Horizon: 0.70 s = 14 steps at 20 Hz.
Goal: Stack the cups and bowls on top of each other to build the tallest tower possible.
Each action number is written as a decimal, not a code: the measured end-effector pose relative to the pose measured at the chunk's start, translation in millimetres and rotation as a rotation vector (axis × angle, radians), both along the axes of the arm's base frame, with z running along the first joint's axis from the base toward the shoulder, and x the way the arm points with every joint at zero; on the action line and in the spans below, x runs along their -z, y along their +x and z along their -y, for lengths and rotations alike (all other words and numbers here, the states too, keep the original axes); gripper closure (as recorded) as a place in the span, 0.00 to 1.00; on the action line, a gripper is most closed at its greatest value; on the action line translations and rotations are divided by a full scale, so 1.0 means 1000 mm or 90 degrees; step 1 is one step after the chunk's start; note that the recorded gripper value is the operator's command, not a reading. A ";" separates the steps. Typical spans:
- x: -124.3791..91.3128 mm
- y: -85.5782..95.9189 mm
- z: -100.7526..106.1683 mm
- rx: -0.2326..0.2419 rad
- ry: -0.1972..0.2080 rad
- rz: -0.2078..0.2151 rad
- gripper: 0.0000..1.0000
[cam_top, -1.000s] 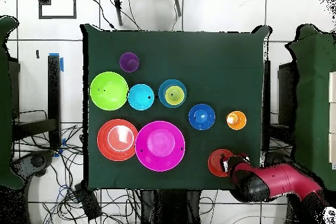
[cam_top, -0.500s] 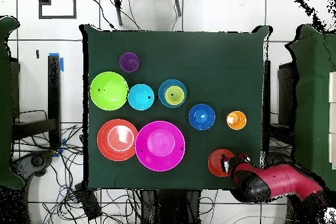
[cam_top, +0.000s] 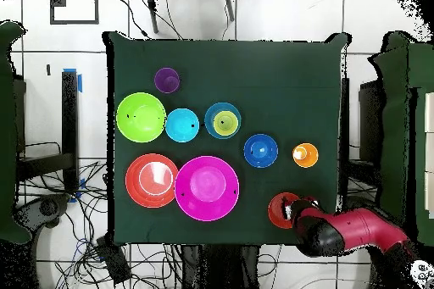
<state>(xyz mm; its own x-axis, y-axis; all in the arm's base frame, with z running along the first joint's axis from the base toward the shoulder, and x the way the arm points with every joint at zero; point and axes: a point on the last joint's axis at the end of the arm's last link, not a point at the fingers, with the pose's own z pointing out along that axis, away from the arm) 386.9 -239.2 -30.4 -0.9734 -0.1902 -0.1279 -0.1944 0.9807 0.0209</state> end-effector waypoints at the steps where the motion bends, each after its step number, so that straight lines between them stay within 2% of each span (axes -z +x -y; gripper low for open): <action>1: 0.001 0.000 -0.001 0.001 0.002 0.001 0.00; 8: 0.011 0.004 -0.010 0.006 0.026 0.023 0.00; 9: 0.013 0.005 -0.011 0.008 0.031 0.025 1.00; 14: 0.012 0.002 -0.012 0.019 0.040 0.021 1.00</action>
<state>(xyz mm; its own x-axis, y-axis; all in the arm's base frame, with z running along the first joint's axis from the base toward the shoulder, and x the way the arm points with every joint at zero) 388.8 -227.0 -42.9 -0.9734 -0.1525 -0.1713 -0.1673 0.9830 0.0758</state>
